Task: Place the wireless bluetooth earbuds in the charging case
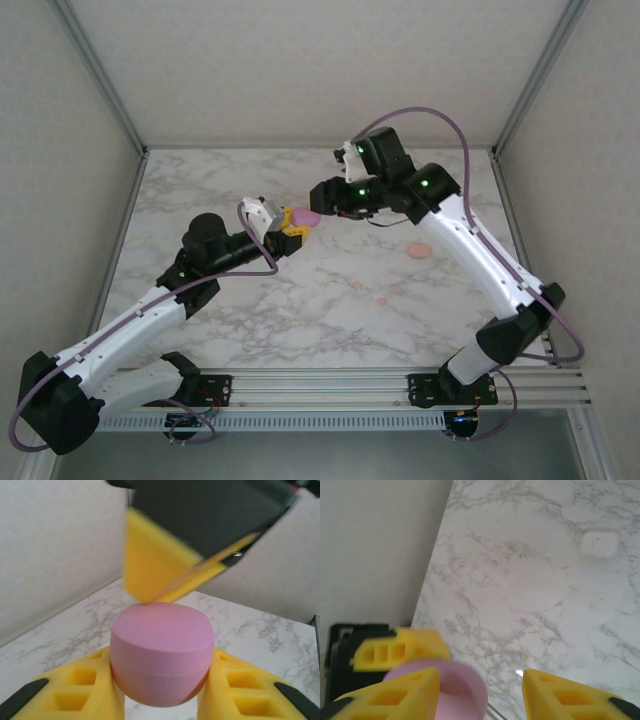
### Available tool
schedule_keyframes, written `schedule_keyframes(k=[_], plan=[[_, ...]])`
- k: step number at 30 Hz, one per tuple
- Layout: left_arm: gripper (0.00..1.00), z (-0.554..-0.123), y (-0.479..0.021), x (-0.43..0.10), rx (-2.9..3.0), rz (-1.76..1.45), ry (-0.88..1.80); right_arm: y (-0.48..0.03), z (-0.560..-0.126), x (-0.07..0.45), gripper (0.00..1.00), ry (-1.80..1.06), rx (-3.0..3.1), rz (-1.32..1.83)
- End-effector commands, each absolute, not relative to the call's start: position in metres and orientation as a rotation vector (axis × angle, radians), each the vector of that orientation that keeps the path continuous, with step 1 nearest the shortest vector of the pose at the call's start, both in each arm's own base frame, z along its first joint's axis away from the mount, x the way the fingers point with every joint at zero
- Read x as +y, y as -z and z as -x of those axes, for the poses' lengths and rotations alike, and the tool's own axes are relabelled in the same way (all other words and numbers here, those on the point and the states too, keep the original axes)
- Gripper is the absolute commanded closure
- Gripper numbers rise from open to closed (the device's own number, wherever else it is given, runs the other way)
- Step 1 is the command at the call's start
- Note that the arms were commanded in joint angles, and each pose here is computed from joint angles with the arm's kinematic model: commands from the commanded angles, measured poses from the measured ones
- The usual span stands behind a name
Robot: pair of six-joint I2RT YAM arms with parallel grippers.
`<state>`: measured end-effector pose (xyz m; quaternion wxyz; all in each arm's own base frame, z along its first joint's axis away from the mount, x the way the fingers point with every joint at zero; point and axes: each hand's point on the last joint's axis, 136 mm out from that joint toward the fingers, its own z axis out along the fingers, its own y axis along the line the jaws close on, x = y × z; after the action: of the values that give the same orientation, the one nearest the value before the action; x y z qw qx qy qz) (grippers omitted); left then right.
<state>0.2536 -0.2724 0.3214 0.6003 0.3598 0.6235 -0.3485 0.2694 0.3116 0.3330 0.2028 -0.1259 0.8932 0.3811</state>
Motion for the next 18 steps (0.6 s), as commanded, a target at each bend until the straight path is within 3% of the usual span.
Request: schedule_keyframes(k=[1,4,9,18], plan=[[0.84,-0.254,-0.350,-0.270,1.378,-0.779,0.811,-0.337,-0.256,0.304,0.52,-1.096,2.465,0.350],[0.84,-0.261,-0.337,-0.268,1.453,-0.762,0.790,-0.330,-0.265,0.281,0.47,-1.009,2.449,0.229],[0.84,-0.293,-0.264,-0.256,1.722,-0.650,0.705,-0.286,-0.288,0.214,0.38,-0.789,2.441,-0.086],[0.84,-0.345,-0.150,-0.263,2.034,-0.521,0.614,-0.203,-0.292,0.168,0.38,-0.742,2.561,-0.351]])
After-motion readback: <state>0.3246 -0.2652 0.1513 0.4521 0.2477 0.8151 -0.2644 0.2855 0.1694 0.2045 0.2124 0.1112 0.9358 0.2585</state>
